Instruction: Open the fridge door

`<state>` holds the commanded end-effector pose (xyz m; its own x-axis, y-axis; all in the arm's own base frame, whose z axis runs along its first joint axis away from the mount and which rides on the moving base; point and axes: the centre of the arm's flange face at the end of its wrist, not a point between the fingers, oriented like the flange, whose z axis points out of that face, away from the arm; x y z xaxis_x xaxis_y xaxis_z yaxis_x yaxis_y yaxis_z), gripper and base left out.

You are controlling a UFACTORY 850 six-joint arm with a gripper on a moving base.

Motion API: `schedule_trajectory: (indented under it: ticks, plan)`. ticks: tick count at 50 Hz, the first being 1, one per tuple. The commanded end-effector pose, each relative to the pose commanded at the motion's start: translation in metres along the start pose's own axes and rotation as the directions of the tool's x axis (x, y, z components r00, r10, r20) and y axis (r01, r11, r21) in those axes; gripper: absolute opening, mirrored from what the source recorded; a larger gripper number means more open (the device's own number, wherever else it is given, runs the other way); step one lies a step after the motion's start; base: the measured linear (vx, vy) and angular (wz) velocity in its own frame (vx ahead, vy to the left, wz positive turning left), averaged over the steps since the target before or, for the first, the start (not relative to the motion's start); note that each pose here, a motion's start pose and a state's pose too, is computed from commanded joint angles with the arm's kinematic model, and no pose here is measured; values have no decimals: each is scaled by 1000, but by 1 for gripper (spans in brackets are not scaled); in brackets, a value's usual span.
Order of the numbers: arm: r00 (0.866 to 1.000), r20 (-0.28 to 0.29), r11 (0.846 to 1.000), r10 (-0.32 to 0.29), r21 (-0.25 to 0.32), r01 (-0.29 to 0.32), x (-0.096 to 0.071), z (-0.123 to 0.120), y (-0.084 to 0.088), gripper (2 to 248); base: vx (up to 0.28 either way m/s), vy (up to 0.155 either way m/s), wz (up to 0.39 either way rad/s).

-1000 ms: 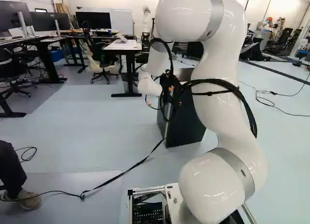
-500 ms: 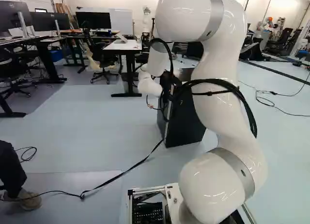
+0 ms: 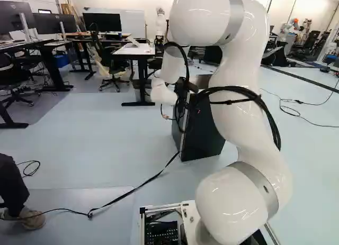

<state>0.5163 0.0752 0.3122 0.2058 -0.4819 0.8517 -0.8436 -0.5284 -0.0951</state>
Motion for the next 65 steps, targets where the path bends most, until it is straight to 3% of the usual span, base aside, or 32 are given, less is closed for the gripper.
schedule_trajectory:
  ticks: [26,65]
  plan:
    - [1000,-4,1000,14,3,-14,2,6,-12,247,0,0,0]
    - [999,-10,999,35,-18,-35,10,21,-12,247,0,0,0]
